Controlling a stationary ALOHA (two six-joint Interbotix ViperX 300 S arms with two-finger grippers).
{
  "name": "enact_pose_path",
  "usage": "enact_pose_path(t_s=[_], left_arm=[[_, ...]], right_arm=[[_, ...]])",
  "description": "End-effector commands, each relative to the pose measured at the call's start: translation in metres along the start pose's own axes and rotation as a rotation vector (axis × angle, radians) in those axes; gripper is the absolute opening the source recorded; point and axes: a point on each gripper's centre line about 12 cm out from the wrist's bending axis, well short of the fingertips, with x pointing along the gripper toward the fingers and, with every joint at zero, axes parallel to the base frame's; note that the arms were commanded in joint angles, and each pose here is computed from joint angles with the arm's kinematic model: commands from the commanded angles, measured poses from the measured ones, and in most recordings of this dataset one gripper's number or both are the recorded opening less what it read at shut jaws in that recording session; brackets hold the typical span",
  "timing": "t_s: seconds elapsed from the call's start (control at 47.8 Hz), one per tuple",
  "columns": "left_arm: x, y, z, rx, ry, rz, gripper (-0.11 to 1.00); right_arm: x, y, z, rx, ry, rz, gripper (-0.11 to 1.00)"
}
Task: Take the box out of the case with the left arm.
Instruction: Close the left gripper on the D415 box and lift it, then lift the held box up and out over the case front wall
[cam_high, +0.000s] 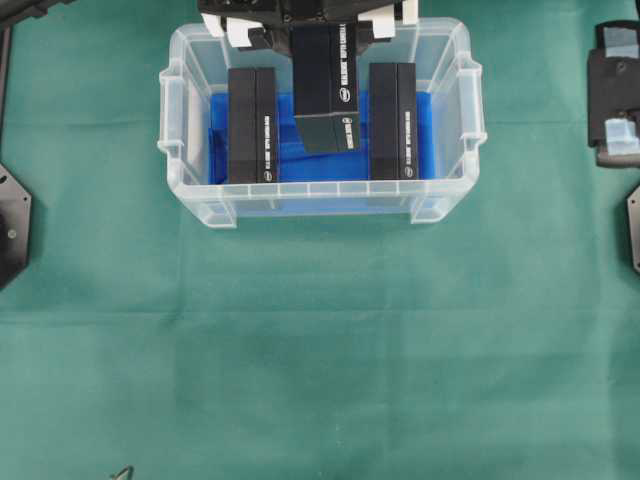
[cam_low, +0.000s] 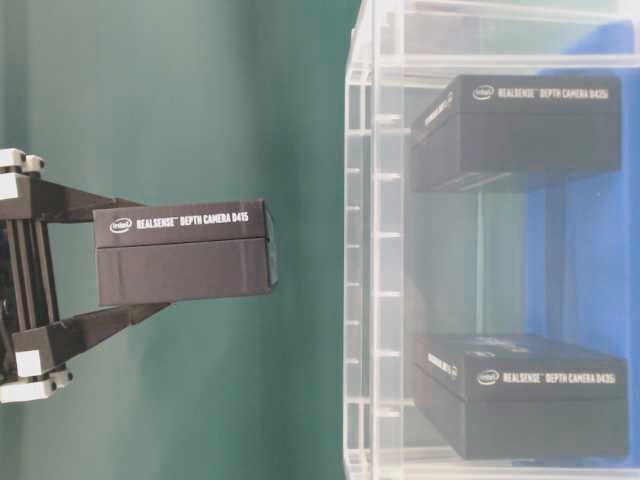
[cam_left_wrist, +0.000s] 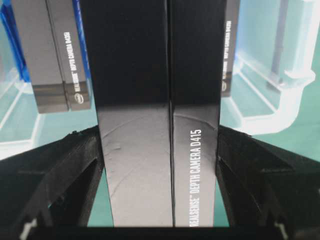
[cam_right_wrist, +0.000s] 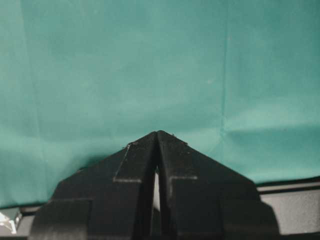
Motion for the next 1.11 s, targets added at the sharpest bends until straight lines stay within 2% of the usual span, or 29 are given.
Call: enact_pose_path(t_s=[0.0,1.089], left_arm=[[-0.0338,0.0075,0.0015,-0.007,-0.022,-0.075,0.62],[-0.0311,0.0083,0.0012,-0.006,-0.021,-0.069,0.62]], right_arm=[[-0.0074,-0.0004,0.0046,0.002,-0.029,0.002,0.03],[-0.0074,-0.0004,0.0046,0.002,-0.029,0.002,0.03]])
